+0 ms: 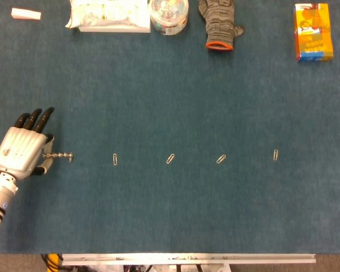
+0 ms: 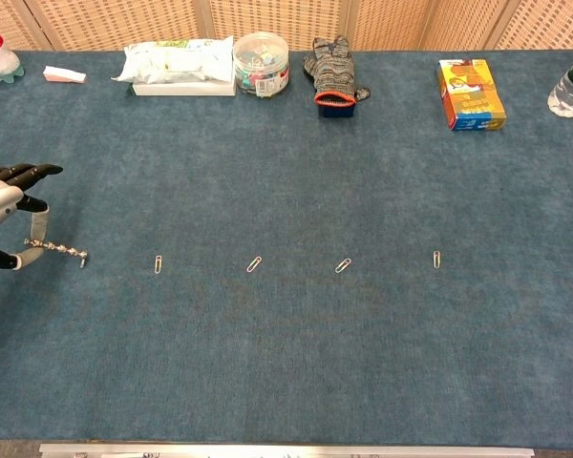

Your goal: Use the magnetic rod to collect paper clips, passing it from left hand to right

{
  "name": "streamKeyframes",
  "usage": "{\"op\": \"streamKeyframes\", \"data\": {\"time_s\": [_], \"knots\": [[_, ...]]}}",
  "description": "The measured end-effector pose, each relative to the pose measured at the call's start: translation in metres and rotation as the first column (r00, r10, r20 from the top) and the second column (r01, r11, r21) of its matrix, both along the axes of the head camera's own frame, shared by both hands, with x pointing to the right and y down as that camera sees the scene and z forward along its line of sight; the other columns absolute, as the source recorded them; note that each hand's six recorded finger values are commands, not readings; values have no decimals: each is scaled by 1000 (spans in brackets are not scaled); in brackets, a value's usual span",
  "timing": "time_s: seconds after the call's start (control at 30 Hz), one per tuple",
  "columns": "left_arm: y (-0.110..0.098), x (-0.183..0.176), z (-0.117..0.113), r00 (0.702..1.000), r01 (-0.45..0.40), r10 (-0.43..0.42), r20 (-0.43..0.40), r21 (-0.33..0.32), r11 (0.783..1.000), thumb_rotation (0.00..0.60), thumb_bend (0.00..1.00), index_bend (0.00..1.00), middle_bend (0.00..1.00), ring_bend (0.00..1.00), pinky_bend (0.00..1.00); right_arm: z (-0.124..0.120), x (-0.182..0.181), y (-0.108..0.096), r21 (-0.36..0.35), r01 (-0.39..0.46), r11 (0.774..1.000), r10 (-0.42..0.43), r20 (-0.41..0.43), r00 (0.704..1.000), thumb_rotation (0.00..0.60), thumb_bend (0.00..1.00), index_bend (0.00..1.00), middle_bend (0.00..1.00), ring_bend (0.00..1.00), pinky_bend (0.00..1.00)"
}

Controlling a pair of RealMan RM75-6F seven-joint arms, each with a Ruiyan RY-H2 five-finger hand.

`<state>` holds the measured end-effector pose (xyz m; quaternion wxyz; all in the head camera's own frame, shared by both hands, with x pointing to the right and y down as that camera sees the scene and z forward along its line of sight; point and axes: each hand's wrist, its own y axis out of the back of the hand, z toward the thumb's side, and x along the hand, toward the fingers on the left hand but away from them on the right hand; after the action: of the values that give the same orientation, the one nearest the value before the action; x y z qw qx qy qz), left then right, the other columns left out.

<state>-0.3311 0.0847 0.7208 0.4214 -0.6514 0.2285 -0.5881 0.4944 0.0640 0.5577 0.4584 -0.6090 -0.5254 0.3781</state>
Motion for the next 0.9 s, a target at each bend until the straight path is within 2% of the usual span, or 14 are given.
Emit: {"op": "streamKeyframes", "data": {"time_s": [0.23,0.43,0.63,0.9], "knots": [[-4,21,-12,998,-16,16,-63,7,1000,600,330,648,31,0,107,-2,0,1,7,2,1000,-2,5,1000,600,144,239,140,115,294],[-9,47,-19,993,-61,62,-96,9,998,600,330,647,31,0,107,-5,1,2,14,3,1000,-3,12,1000,600,144,238,141,115,294],[-9,68,-14,989,-96,94,-117,-10,995,600,330,646,31,0,107,-8,3,3,22,2,1000,-2,20,1000,600,144,238,141,115,294],[-7,80,-2,986,-93,87,-144,-37,995,600,330,646,31,0,107,-10,4,3,26,0,1000,-1,26,1000,600,143,238,141,115,294]]}}
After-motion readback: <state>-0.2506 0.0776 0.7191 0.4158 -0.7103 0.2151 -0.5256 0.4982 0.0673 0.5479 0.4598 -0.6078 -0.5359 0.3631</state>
